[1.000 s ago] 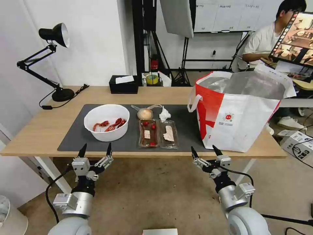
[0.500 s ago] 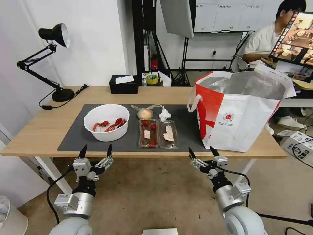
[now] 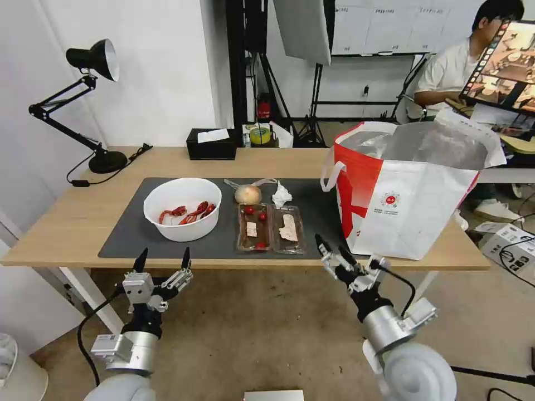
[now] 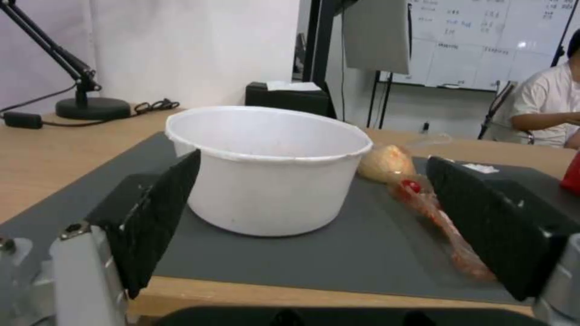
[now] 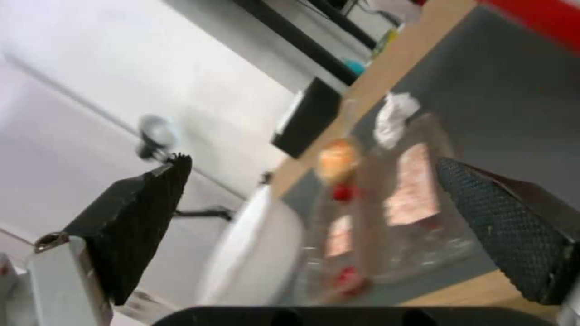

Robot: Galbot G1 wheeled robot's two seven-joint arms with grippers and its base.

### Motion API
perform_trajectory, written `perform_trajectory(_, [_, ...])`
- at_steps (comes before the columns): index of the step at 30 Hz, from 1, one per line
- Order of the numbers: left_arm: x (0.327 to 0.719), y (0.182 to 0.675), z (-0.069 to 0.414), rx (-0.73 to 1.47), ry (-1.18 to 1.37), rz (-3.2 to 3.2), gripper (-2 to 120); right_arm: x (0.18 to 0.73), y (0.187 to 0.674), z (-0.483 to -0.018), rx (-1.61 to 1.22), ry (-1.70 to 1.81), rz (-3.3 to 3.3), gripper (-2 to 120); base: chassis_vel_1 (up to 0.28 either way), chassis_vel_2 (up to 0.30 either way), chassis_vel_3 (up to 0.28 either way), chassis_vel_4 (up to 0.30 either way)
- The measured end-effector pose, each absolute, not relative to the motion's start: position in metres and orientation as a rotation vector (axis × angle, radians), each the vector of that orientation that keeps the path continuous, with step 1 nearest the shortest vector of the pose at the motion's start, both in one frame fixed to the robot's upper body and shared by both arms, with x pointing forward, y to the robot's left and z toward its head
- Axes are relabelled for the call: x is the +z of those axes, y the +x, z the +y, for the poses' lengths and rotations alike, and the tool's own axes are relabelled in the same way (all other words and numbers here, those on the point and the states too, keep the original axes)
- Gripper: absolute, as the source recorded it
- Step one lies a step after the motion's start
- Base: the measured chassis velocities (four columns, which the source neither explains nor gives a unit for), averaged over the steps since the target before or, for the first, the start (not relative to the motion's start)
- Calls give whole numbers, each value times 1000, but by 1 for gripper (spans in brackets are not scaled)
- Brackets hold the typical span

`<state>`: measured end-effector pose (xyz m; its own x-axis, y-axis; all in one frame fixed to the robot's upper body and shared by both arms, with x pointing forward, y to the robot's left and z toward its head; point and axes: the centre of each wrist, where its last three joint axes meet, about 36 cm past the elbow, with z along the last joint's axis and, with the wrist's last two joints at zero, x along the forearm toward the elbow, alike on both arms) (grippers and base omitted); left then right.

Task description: Pick up the trash from the table and place it into the takeout bag.

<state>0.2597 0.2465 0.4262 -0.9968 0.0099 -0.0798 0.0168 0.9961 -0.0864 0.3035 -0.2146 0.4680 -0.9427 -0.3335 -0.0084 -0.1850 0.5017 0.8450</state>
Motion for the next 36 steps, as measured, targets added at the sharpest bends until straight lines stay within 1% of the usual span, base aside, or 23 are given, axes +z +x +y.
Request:
perform_trajectory(1, [426,260,246,-133,20,3059,100,471,304,-214,-1484,447,-2543,100,0,0,0,0])
perform_trajectory(2, [427,260,247,-130,18,3058,100,477,306,-214,-1619,433,-2437,100,0,0,0,0])
perform_trajectory(3, [427,259,248,-127,17,3058,100,480,307,-213,-1670,422,-2391,100,0,0,0,0])
perform_trajectory(5, [427,259,248,-126,17,3058,100,480,307,-213,-1687,418,-2374,100,0,0,0,0])
perform_trajectory(7, [427,259,249,-120,16,3059,100,481,308,-210,-1769,383,-2276,100,0,0,0,0])
perform_trajectory(18, [426,257,251,-110,10,3065,100,475,306,-196,-1831,309,-2144,100,0,0,0,0])
perform_trajectory(25, [426,256,252,-103,5,3066,100,473,308,-194,-1847,293,-2121,100,0,0,0,0])
perform_trajectory(36, [427,252,254,-83,-6,3068,100,466,317,-185,-1860,252,-2064,100,0,0,0,0])
